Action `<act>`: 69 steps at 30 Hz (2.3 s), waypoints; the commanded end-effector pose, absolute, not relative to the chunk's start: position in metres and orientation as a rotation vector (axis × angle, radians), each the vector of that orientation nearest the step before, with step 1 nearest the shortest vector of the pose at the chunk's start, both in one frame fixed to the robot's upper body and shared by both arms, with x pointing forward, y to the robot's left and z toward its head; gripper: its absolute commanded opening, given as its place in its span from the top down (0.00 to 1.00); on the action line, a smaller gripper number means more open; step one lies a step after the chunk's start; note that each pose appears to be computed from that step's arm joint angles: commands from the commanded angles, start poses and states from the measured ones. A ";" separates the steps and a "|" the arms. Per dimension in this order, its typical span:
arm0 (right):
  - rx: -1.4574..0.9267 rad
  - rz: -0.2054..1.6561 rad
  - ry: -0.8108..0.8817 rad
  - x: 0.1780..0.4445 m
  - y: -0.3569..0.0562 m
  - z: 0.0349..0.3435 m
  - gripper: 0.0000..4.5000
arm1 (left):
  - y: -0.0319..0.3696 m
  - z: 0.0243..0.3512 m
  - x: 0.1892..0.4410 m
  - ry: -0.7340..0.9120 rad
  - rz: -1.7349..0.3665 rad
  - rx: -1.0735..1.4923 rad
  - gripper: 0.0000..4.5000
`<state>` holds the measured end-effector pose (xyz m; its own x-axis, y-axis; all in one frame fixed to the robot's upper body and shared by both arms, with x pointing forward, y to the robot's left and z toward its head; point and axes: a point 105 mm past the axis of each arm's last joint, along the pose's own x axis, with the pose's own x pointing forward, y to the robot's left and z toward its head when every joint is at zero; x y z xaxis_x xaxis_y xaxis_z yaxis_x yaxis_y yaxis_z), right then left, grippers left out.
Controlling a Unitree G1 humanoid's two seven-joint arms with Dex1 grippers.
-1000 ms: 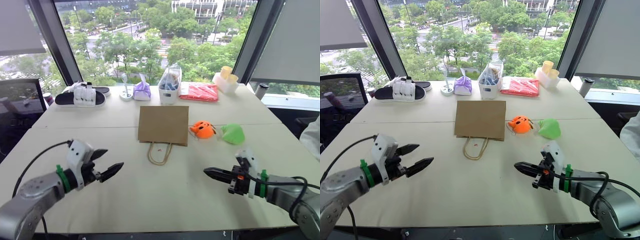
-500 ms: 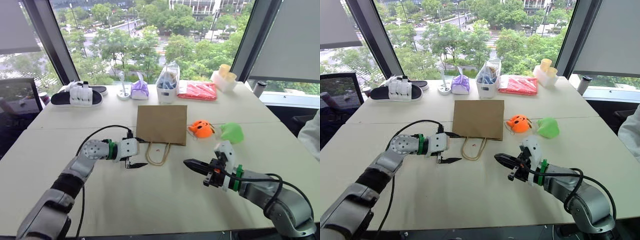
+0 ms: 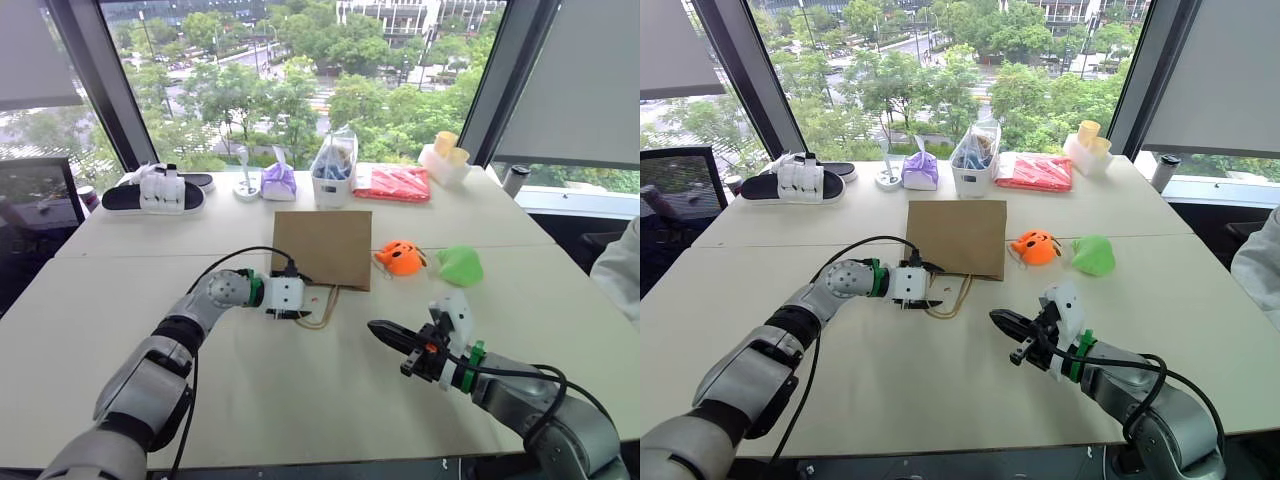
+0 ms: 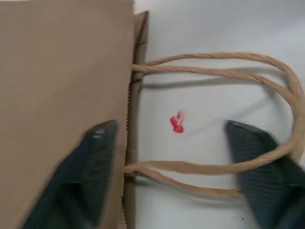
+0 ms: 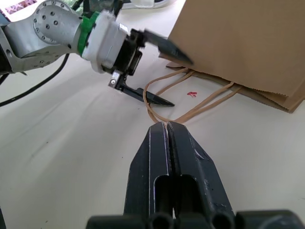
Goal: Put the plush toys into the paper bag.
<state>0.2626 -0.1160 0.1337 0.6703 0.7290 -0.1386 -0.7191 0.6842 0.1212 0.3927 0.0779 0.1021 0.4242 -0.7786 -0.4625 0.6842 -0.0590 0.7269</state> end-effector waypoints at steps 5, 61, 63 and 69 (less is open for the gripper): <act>0.058 0.813 0.126 0.261 -0.114 0.143 1.00 | 0.069 0.128 0.399 -0.246 -1.127 1.057 0.99; -0.154 0.738 0.044 0.380 -0.060 0.095 1.00 | 0.070 0.300 0.341 0.175 -1.229 -0.596 0.99; -0.151 0.730 0.035 0.379 -0.061 0.097 1.00 | 0.068 0.296 0.341 0.186 -1.224 -0.592 0.99; -0.069 0.738 -0.191 0.351 -0.072 0.167 1.00 | 0.071 0.286 0.344 0.216 -1.185 -0.594 0.99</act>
